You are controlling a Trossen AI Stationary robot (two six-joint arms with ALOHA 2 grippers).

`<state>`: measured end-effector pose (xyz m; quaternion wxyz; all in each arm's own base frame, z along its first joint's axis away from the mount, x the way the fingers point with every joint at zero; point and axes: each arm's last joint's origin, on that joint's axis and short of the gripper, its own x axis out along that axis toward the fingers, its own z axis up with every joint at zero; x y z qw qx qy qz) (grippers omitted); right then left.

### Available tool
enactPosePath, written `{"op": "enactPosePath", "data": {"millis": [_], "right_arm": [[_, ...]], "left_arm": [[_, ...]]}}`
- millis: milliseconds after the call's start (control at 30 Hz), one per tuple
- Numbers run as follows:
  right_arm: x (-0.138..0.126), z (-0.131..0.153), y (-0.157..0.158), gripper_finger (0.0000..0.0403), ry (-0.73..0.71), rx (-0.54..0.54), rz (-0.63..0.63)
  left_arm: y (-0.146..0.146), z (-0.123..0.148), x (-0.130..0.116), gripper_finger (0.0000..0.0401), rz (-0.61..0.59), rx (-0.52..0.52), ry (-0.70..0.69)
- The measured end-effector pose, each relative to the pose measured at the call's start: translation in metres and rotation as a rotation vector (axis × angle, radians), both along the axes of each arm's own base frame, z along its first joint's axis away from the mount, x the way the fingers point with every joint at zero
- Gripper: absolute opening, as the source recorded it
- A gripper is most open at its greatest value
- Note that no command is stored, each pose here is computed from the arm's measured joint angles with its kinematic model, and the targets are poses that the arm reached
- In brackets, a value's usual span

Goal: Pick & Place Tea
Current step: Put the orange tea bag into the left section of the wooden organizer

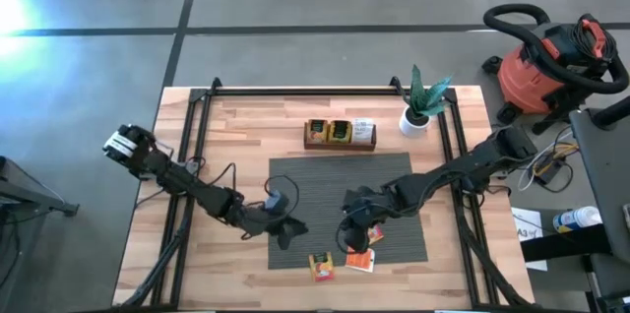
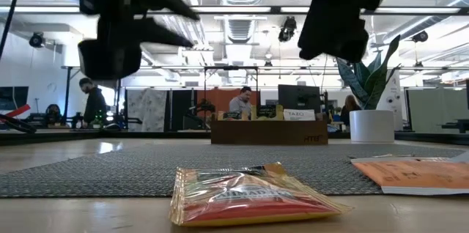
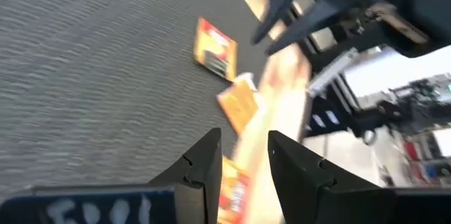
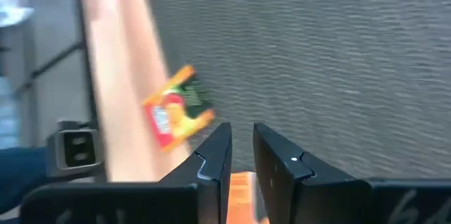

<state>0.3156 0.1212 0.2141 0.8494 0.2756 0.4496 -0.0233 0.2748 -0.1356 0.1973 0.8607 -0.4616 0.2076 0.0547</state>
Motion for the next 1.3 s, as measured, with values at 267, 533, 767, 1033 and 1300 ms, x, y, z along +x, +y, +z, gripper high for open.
{"op": "enactPosePath", "data": {"millis": [267, 533, 767, 1033, 1300], "right_arm": [[-0.004, -0.021, 0.011, 0.0091, -0.174, 0.190, 0.020], [-0.010, -0.029, 0.015, 0.0138, -0.151, 0.257, -0.026], [-0.016, -0.031, 0.025, 0.0159, -0.112, 0.314, -0.058], [-0.023, -0.046, 0.034, 0.0161, -0.099, 0.256, -0.117], [-0.010, -0.067, 0.043, 0.0162, -0.037, 0.296, -0.129]], "left_arm": [[-0.044, 0.003, 0.021, 0.0110, -0.085, -0.032, 0.017], [-0.086, -0.030, 0.044, 0.0110, -0.139, -0.073, 0.111], [-0.110, -0.056, 0.072, 0.0110, -0.202, -0.119, 0.170], [-0.119, -0.069, 0.087, 0.0110, -0.199, -0.095, 0.202], [-0.113, -0.075, 0.086, 0.0110, -0.189, -0.068, 0.225]]}}
